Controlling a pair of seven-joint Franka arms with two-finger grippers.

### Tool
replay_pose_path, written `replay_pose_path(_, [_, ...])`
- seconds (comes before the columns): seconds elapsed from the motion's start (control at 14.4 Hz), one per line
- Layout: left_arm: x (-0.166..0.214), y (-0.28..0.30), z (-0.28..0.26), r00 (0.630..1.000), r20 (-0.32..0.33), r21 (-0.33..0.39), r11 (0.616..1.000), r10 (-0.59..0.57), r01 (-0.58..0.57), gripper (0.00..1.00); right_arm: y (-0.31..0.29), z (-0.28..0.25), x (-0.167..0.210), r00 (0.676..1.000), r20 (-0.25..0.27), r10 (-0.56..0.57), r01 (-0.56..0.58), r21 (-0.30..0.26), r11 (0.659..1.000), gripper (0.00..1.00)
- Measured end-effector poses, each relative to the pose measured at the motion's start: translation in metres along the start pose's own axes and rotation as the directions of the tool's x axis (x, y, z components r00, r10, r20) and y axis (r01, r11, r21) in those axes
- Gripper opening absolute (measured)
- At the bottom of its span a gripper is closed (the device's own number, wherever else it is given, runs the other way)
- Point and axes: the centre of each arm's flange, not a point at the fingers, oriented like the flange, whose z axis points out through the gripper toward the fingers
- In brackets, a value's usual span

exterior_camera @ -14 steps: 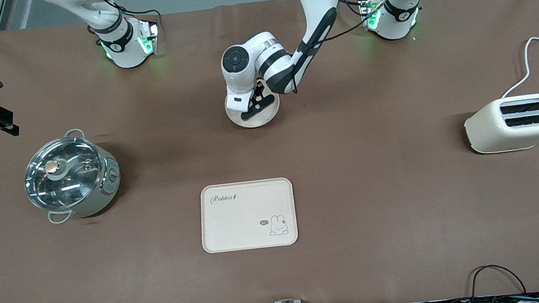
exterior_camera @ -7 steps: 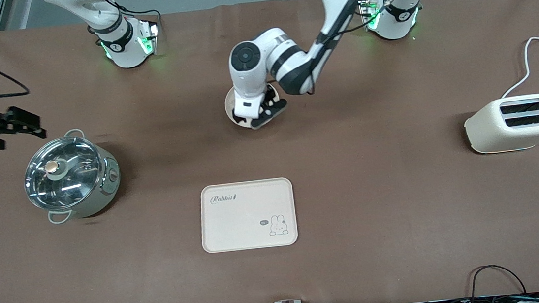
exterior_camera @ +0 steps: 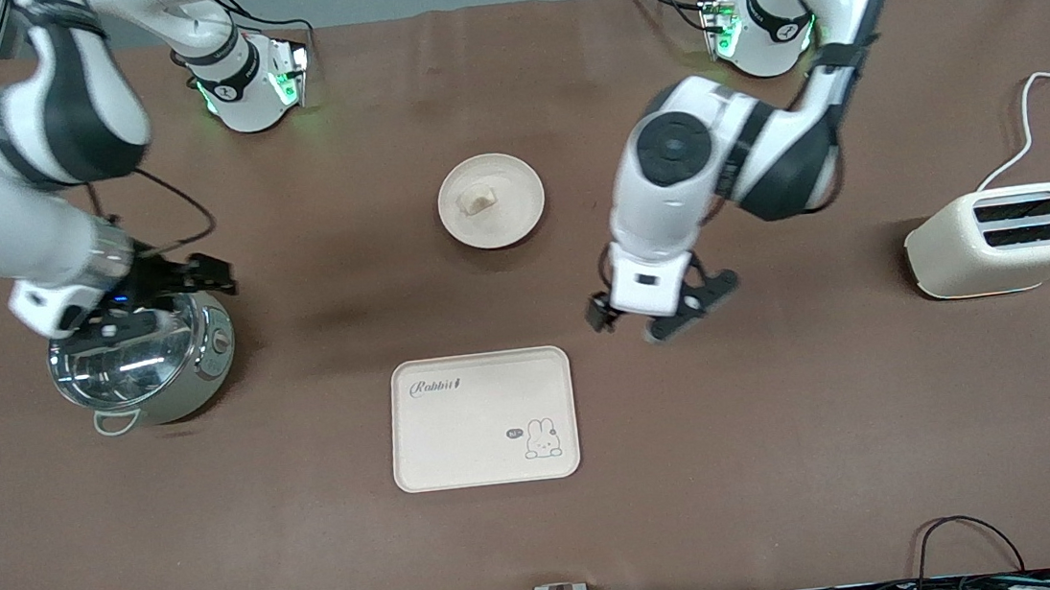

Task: Place bun in plate and plate on tray
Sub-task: 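Raise the left gripper away while the right gripper reaches the plate, then grasp the plate rim with the right gripper and lift it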

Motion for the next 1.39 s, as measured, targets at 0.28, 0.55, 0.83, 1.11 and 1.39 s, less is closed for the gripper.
replay_pose_path(0.28, [0.076, -0.055, -0.042, 0.998, -0.055, -0.012, 1.000, 0.000, -0.001, 1.00, -0.074, 0.083, -0.033, 0.998, -0.053, 0.039, -0.039, -0.010, 0.999, 1.00])
replay_pose_path(0.55, [0.107, -0.101, -0.102, 0.993, -0.107, 0.021, 0.999, 0.052, -0.050, 1.00, -0.134, 0.157, -0.094, 0.994, -0.081, 0.072, -0.073, -0.012, 0.997, 1.00])
replay_pose_path(0.83, [0.118, -0.160, -0.171, 0.976, -0.086, 0.081, 0.978, 0.199, -0.192, 1.00, -0.199, 0.196, -0.147, 0.991, -0.117, 0.066, -0.066, 0.003, 0.998, 1.00])
replay_pose_path(1.11, [0.118, -0.223, -0.225, 0.940, -0.001, 0.091, 0.936, 0.341, -0.339, 1.00, -0.207, 0.231, -0.157, 0.994, -0.101, 0.033, -0.035, -0.020, 0.999, 0.90])
replay_pose_path(1.39, [0.109, -0.262, -0.244, 0.902, 0.048, 0.055, 0.900, 0.430, -0.432, 1.00, -0.206, 0.258, -0.159, 0.994, -0.105, 0.030, -0.033, -0.029, 0.999, 0.81])
